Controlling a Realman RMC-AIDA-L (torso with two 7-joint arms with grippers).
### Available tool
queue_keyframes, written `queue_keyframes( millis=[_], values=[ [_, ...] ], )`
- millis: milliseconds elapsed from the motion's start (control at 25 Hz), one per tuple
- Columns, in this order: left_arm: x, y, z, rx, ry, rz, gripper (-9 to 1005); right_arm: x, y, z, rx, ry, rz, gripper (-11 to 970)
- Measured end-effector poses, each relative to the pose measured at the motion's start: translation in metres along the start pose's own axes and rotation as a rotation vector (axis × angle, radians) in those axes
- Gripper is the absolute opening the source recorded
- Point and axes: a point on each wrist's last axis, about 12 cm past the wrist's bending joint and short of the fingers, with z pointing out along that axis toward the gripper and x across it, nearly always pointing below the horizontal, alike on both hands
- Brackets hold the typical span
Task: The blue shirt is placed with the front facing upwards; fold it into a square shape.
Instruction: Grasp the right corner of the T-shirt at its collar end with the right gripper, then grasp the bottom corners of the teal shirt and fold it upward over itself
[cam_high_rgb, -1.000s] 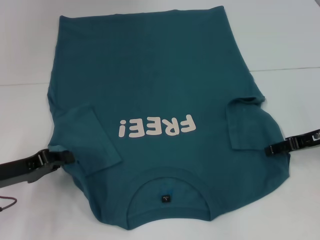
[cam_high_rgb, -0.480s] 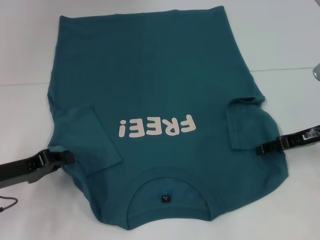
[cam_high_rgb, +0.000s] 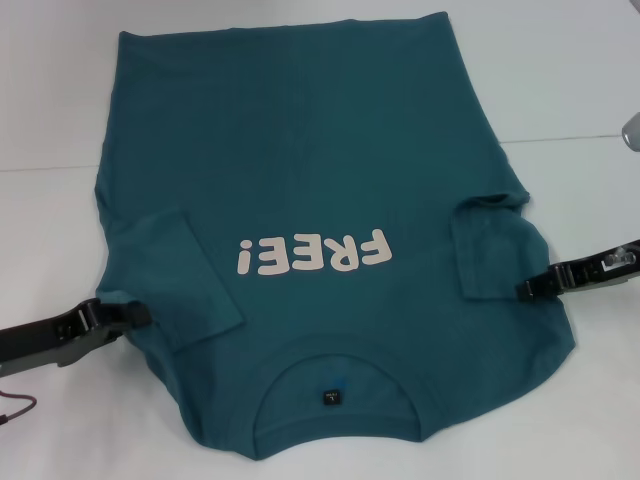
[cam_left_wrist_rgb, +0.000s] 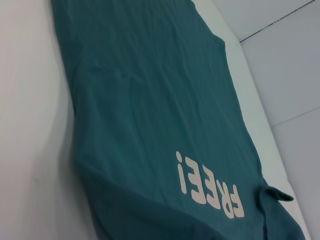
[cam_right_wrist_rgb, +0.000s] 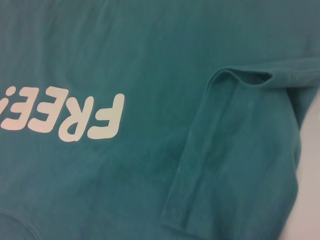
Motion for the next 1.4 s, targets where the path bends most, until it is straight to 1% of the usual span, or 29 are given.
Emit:
queue_keyframes(
  millis=[240, 320, 760, 920, 1160, 1280, 1400],
  values=[
    [-0.001, -0.001, 0.0, 0.003, 0.0, -0.003, 49, 0.002, -0.002, 0.001, 0.024, 0.024, -0.008, 475],
    [-0.002, -0.001, 0.0, 0.003, -0.001, -0.003, 49, 0.002, -0.002, 0.001, 0.028, 0.026, -0.008, 228],
    [-0.003, -0.003, 0.0, 0.014, -0.003, -0.004, 49, 0.001, -0.003, -0.003, 0.024, 0.034, 0.001, 40],
    [-0.002, -0.004, -0.005, 0.012, 0.048, 0.003, 49, 0.002, -0.003, -0.016, 0.006, 0.045, -0.008, 41],
    [-0.003, -0.01, -0.02, -0.034, 0.181, 0.049, 49, 0.004, -0.002, -0.04, -0.005, 0.074, -0.02, 40],
    [-0.004, -0.016, -0.026, -0.06, 0.247, 0.078, 48, 0.008, 0.0, -0.046, -0.015, 0.109, -0.028, 40],
    [-0.003, -0.02, -0.031, -0.083, 0.296, 0.092, 48, 0.013, -0.002, -0.051, 0.0, 0.153, -0.034, 41]
  ],
)
